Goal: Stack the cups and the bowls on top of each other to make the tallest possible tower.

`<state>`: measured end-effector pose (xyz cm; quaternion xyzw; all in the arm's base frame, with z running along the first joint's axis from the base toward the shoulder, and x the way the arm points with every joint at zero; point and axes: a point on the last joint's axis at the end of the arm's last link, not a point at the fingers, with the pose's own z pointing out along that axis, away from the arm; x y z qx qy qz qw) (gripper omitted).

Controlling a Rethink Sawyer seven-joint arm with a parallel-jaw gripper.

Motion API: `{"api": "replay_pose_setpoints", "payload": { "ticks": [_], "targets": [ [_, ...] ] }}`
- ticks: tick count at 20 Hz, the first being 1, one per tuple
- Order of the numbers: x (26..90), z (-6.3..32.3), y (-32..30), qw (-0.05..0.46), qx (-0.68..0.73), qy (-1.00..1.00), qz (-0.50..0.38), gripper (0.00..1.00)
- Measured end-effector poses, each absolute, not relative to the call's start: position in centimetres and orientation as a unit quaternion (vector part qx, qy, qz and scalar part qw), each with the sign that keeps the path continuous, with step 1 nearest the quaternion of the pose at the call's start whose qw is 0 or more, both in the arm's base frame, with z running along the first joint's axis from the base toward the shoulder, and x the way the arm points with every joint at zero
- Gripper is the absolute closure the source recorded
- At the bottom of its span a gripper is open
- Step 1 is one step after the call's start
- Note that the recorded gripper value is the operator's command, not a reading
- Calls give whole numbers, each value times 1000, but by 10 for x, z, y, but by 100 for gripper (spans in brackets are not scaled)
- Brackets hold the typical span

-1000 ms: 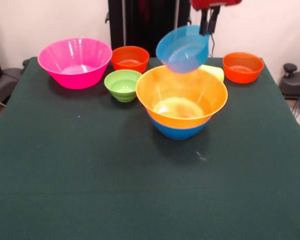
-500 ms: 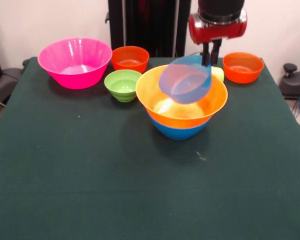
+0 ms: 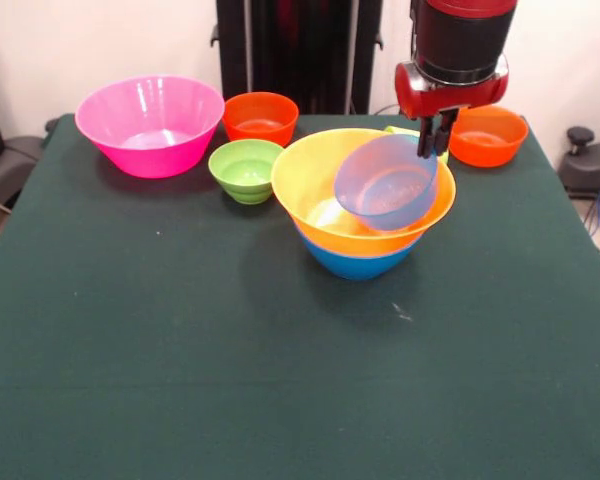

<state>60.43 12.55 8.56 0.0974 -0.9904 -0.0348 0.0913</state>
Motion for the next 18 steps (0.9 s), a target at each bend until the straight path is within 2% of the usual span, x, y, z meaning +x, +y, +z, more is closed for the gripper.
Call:
{"api": "replay_pose_setpoints", "payload": {
  "ticks": [18],
  "targets": [
    [596,80,127,102,99,-989,-37,100]
  ]
}}
